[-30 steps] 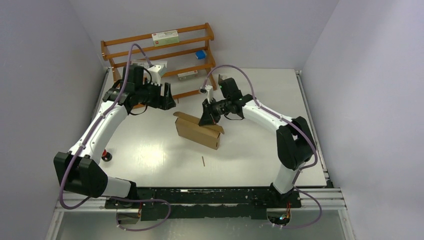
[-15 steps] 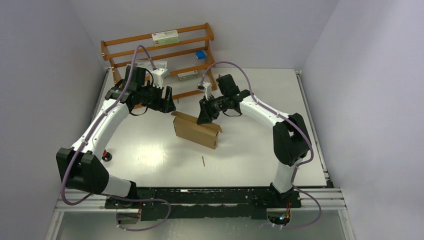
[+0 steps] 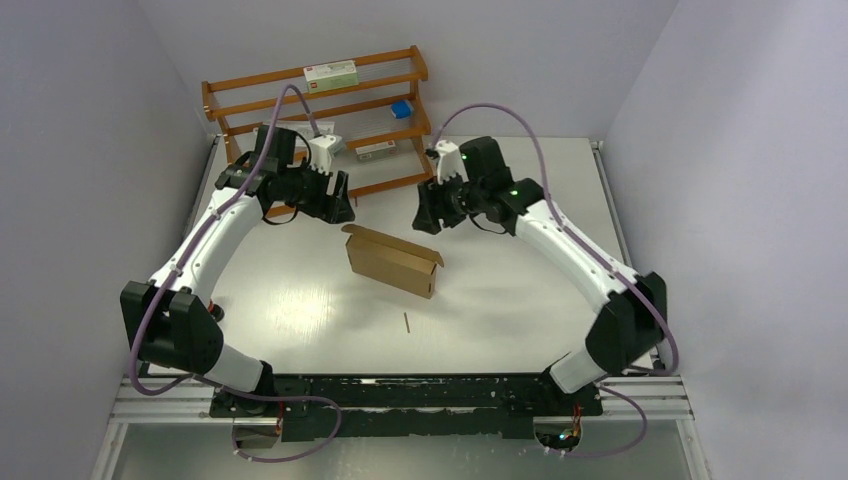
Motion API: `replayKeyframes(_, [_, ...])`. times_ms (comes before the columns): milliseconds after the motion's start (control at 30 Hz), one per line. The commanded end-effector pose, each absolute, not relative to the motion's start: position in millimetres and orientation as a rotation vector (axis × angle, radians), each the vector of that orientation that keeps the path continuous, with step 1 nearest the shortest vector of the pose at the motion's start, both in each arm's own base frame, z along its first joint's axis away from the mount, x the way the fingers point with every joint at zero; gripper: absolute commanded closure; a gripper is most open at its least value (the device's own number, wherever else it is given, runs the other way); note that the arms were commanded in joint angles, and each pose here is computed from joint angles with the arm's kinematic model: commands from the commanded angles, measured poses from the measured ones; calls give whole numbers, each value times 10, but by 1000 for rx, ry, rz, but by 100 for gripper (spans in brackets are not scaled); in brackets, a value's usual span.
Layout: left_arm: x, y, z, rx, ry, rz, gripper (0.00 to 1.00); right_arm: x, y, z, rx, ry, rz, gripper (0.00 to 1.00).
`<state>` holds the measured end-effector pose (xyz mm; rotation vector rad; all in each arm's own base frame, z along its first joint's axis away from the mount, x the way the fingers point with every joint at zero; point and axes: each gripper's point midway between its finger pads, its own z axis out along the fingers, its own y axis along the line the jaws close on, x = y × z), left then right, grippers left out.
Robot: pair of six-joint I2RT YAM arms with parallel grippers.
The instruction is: Fold the paper box
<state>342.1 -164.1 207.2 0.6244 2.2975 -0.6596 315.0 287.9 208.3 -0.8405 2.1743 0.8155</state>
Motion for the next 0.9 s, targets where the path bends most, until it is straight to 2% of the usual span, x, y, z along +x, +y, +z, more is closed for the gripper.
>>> replayKeyframes(0, [3418,-1595,2167,674,2278,-632,24,2974,2501,2080,-556,2363,661,40])
replayKeyframes(167, [3412,-1581,2143,705,2286,-607,25,2682,2319,2022,-421,2467,621,41])
replayKeyframes(333, [3405,-1578,2042,733,2313,-578,26,2507,2385,1939,-430,2495,650,43])
replayKeyframes(467, [3404,-1582,2038,751,2307,-549,27,2462,2520,1867,-462,2506,625,45])
replayKeyframes(867, [3405,-1647,1975,788,2317,-570,31,2569,2399,1730,-411,2499,461,61])
